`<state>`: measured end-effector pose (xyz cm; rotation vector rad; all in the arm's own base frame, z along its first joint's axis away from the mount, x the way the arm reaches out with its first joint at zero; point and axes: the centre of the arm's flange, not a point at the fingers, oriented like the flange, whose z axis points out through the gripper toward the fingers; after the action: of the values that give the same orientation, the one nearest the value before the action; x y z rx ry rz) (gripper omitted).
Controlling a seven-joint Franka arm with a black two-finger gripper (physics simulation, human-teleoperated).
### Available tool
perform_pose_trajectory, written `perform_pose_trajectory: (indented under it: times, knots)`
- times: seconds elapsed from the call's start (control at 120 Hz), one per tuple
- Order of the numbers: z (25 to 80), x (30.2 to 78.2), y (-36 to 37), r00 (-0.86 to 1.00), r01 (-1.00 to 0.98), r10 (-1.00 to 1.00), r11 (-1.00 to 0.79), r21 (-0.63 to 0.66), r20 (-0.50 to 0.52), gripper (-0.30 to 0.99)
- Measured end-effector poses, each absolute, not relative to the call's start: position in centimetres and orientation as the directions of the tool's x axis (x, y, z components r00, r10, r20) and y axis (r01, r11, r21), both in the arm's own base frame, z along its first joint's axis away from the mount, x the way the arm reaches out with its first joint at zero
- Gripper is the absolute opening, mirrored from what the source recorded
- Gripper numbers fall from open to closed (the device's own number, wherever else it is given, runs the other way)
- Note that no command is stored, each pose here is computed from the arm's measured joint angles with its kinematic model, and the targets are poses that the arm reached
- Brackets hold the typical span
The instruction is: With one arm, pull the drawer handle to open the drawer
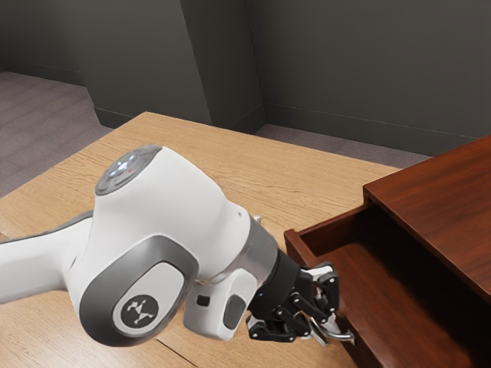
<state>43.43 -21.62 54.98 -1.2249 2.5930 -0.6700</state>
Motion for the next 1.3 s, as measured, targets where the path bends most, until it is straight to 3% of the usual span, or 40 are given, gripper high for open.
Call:
perform_pose_trajectory:
  times: [0.4,1.025,1.15,1.3]
  knots:
    - [54.8,41.1,-19.4,-0.636,-0.686,-0.77,0.539,-0.49,0.043,-0.05]
    - [56.1,40.1,-17.3,-0.617,-0.701,-0.786,0.518,-0.491,0.052,0.15]
    - [58.1,40.6,-16.3,-0.605,-0.71,-0.793,0.503,-0.493,0.062,0.18]
    - [65.5,43.5,-14.5,-0.588,-0.714,-0.809,0.521,-0.467,-0.002,0.21]
